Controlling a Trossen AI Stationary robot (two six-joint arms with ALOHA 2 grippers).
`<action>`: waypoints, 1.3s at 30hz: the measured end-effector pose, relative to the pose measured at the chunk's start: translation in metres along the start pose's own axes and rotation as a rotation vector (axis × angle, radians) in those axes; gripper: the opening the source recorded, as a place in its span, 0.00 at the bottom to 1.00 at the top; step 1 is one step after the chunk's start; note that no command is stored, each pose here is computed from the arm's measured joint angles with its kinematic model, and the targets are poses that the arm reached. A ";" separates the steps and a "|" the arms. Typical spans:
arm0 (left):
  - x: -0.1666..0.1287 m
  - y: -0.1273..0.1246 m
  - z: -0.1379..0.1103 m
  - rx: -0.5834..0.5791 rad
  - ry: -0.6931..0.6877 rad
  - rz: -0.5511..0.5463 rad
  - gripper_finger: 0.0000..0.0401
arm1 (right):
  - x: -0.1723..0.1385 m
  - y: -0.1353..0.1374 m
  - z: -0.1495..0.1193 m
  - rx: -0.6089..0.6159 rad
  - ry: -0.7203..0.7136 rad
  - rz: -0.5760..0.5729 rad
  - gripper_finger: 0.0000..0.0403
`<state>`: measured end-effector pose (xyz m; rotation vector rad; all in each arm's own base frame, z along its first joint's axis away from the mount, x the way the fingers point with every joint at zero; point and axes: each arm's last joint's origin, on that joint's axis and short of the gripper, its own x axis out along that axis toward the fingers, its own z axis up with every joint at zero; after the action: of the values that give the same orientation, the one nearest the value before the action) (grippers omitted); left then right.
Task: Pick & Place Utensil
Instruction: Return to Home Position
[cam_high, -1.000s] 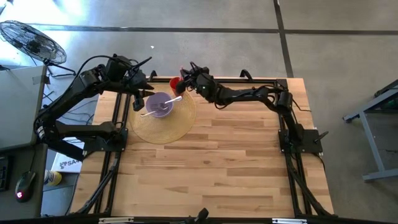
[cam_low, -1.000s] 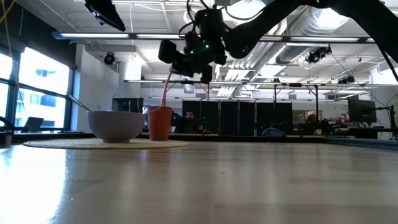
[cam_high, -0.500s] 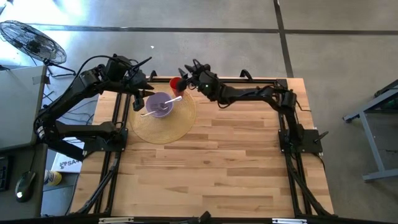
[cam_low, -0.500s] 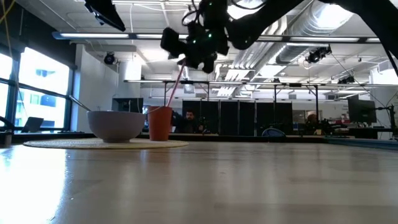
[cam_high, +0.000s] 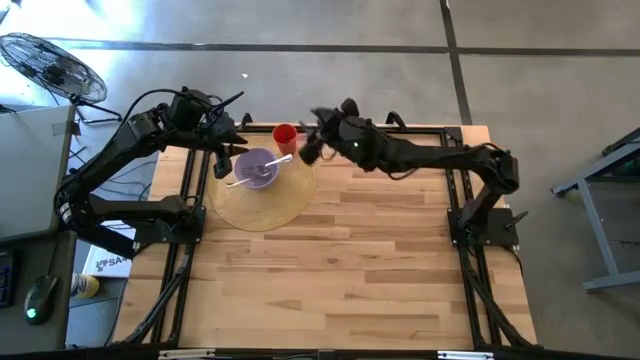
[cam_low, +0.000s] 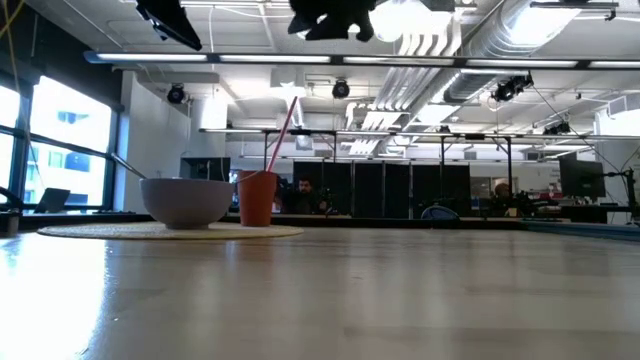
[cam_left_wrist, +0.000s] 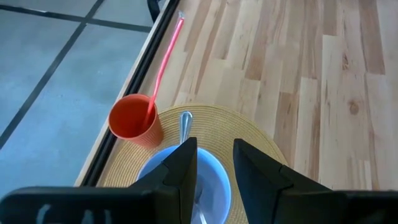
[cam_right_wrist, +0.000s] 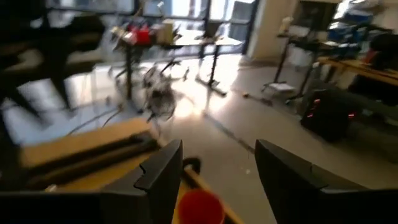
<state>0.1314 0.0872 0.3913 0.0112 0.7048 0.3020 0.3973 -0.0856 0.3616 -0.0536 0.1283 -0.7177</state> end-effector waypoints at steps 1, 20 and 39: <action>0.000 0.000 0.000 0.000 0.000 0.001 0.25 | -0.008 0.004 0.001 -0.020 0.028 0.039 0.49; 0.000 0.000 0.000 0.000 0.002 0.007 0.25 | -0.088 0.122 -0.070 -0.268 0.467 0.534 0.49; 0.025 -0.012 -0.020 0.007 -0.251 -0.328 0.25 | -0.108 0.182 -0.132 -0.317 0.489 0.635 0.49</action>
<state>0.1398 0.0805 0.3591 -0.0593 0.4489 -0.0178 0.4176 0.1213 0.2243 -0.1323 0.6949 -0.0576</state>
